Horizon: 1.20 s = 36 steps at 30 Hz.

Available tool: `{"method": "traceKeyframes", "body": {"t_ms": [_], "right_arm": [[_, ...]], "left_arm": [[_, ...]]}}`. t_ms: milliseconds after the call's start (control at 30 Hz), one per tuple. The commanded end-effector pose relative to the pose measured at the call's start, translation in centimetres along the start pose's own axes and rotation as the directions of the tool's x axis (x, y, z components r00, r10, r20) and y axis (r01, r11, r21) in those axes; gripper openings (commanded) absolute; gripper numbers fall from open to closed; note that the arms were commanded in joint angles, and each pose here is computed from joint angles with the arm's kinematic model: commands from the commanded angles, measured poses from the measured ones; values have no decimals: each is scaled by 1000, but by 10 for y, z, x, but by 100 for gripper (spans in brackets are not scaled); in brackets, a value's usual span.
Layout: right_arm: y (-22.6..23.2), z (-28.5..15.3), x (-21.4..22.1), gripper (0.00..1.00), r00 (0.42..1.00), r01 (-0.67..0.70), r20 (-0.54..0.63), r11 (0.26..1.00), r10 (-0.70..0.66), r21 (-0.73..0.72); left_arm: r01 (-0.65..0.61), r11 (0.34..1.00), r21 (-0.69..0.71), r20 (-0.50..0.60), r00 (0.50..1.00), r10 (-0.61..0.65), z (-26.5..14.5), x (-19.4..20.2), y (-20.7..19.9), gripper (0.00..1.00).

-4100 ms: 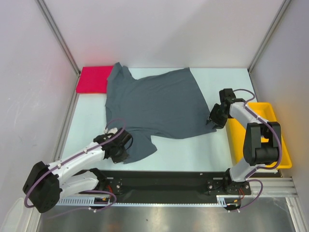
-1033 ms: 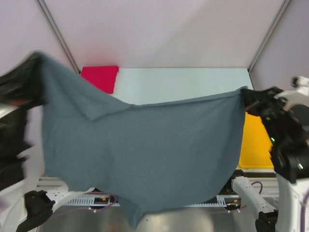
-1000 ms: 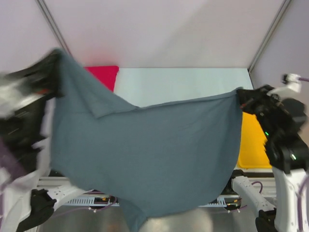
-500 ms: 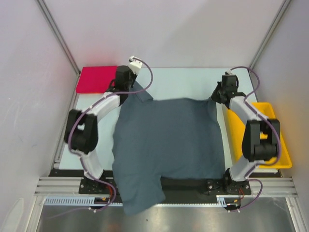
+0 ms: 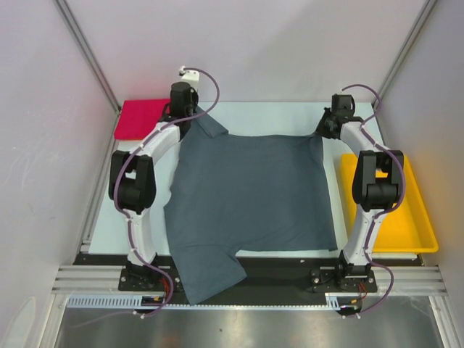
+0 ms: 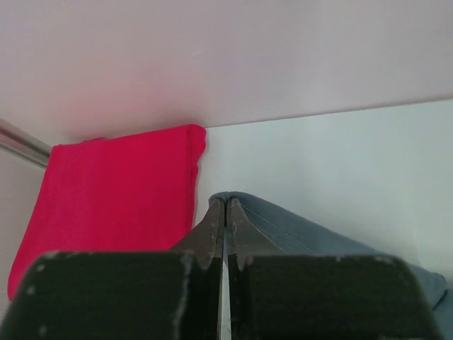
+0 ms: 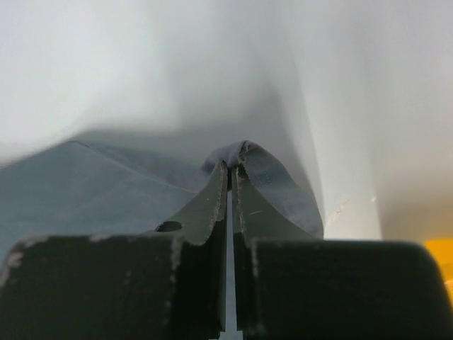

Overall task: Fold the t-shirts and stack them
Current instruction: Flatten the tshirt out

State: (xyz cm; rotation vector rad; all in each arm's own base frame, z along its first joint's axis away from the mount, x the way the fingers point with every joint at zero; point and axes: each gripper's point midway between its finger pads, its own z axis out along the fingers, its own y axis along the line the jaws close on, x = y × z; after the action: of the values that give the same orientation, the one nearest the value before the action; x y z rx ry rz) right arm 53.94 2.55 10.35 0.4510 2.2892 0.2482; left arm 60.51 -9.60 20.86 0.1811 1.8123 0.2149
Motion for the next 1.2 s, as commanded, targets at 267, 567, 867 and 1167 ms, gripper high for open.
{"method": "traceKeyframes", "body": {"t_ms": [267, 567, 867, 1167], "right_arm": [[-30, -25, -17, 0, 1000, 1, 25, 992, -4, 124], [-44, -54, -29, 0, 996, -16, 90, 977, -3, 213], [-27, -13, -41, 0, 997, -13, 78, 990, 2, 140], [-29, 17, -37, 0, 1000, -7, 23, 990, 4, 141]], "left_arm": [[64, 967, -246, 164, 986, -23, -76, -128, 50, 0], [17, 984, -176, 128, 992, 6, -54, -98, 6, 0], [-66, 977, -204, 47, 996, 78, 6, -42, 3, 0], [-17, 994, -110, 36, 999, 21, 40, -18, -15, 0]]}}
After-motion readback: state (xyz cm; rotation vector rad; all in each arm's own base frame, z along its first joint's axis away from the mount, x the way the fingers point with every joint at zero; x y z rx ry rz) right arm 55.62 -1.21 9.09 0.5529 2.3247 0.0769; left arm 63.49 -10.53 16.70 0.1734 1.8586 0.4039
